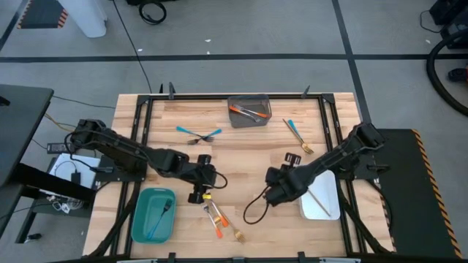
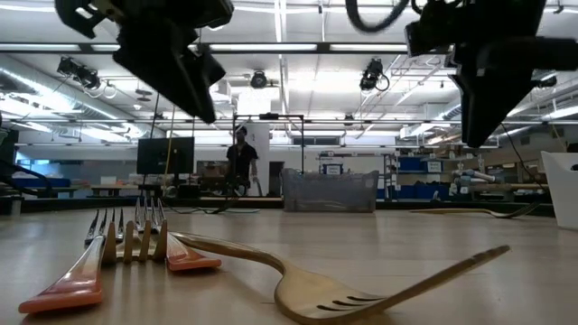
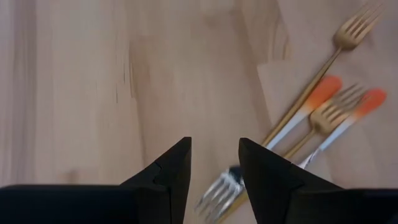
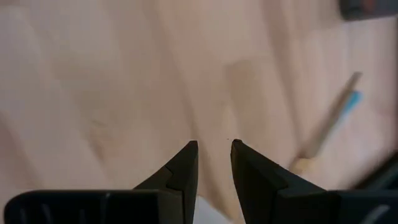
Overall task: Sort silverware by color (type)
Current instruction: Put the gold fork into the white bin
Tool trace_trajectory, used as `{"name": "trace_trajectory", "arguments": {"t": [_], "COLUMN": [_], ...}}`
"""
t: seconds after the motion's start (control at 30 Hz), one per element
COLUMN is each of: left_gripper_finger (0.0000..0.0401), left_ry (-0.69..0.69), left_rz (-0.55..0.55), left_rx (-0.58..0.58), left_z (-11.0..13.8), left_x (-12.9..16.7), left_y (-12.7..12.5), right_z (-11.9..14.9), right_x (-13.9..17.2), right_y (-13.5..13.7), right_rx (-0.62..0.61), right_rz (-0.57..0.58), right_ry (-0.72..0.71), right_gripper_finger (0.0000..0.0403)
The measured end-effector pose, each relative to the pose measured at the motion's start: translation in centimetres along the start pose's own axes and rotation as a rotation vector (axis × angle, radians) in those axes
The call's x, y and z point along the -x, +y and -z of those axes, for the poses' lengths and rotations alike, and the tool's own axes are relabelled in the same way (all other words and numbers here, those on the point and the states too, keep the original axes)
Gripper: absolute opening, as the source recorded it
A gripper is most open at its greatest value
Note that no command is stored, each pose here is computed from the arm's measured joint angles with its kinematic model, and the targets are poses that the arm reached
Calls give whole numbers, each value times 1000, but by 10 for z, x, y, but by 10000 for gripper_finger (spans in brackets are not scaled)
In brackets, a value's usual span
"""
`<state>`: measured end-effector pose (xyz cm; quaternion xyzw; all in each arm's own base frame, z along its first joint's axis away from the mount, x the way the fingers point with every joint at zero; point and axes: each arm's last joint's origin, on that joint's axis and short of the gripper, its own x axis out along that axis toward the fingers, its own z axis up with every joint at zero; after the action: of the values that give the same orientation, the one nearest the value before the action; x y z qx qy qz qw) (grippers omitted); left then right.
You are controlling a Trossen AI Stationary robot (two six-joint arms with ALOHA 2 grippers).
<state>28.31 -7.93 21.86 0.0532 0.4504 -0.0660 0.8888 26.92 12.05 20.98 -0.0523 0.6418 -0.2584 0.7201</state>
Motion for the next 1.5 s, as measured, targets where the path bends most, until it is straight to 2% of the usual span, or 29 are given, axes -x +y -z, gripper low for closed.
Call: {"name": "trace_trajectory", "arguments": {"t": [0.13,0.3,0.43,0.57,0.77,0.93,1.2,1.5], "left_gripper_finger": [142,142,142,142,142,142,142,142], "left_ry": [45,64,56,49,-1,-25,-67,-204], "left_rz": [-27,-46,-48,-52,-38,-38,-47,-34], "left_rx": [13,-3,-41,-75,-133,-149,-93,-77], "left_z": [5,8,10,11,12,29,52,56], "left_x": [1,2,4,5,4,-11,-27,-33], "left_y": [-4,-13,-25,-35,-45,-43,-33,-32], "right_z": [-2,-8,-11,-13,-10,1,22,27], "right_x": [-4,-12,-21,-25,-23,-20,-29,-49], "right_y": [-11,-18,-25,-35,-61,-83,-113,-142], "right_rx": [48,119,155,147,65,-28,-144,-312], "right_rz": [62,65,52,-23,-140,-209,-237,-213], "right_ry": [33,54,77,39,-80,-152,-162,-103], "right_gripper_finger": [102,102,101,91,78,78,77,77]}}
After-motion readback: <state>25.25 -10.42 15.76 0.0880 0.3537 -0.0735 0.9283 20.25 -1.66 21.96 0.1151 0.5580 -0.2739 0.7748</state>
